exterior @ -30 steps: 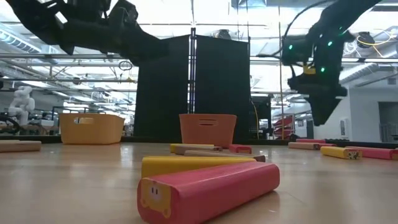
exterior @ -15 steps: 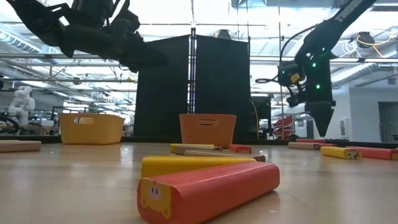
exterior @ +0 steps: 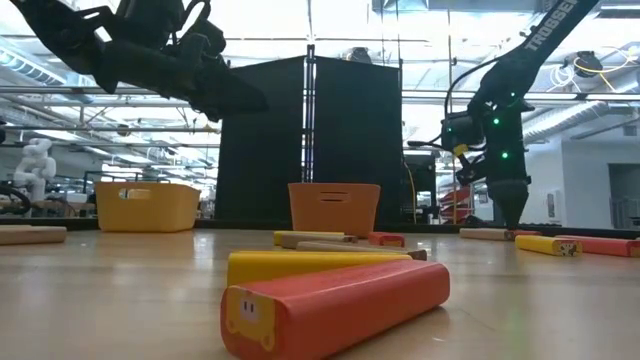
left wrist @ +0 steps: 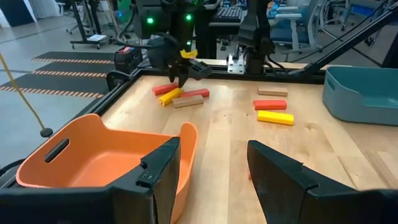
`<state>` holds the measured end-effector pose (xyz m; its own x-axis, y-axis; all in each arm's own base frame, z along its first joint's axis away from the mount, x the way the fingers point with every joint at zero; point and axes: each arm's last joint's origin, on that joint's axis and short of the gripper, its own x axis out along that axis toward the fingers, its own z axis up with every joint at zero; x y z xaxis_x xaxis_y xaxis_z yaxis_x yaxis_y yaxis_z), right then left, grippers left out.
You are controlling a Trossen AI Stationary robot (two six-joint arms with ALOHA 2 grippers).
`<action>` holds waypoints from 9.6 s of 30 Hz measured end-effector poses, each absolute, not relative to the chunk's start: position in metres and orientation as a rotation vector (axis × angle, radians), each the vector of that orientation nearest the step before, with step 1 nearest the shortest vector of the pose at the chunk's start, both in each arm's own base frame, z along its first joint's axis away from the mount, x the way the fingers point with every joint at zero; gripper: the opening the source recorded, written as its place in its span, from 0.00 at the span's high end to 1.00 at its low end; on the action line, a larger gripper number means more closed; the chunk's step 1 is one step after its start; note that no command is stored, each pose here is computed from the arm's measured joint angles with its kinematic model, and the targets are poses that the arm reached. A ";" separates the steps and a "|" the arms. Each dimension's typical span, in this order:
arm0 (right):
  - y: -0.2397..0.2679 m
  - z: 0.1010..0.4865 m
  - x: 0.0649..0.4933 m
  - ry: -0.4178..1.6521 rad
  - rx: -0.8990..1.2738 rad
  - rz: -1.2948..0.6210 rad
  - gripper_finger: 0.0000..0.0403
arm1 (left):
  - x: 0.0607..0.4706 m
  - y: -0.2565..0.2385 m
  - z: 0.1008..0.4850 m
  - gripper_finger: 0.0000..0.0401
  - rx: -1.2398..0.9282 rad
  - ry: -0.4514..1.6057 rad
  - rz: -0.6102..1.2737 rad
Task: Sort blocks
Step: Put the orange block into the orange bin
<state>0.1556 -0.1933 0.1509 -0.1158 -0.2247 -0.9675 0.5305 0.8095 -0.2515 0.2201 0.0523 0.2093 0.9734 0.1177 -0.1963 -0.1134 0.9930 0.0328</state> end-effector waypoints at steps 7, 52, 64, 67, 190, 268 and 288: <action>-0.195 0.152 0.154 1.566 0.269 -0.787 0.65 | 0.220 0.052 0.209 0.54 0.022 0.200 0.120; -0.173 0.193 0.144 1.296 0.538 -0.765 0.88 | 0.220 0.052 0.209 0.54 0.021 0.202 0.120; -0.161 0.210 0.143 1.193 0.585 -0.955 0.94 | 0.220 0.052 0.209 0.54 0.021 0.200 0.119; -0.167 0.199 0.145 1.234 0.651 -0.952 0.86 | 0.220 0.052 0.209 0.54 0.020 0.200 0.118; -0.206 0.230 0.227 1.430 0.650 -0.905 0.65 | 0.215 0.051 0.191 0.54 -0.038 0.395 0.137; -0.002 0.200 0.219 1.023 1.079 -0.948 0.36 | 0.220 0.048 0.205 0.54 -0.035 0.242 0.124; 0.034 0.152 0.187 1.246 1.007 -1.091 0.36 | 0.221 0.043 0.205 0.54 -0.031 0.242 0.104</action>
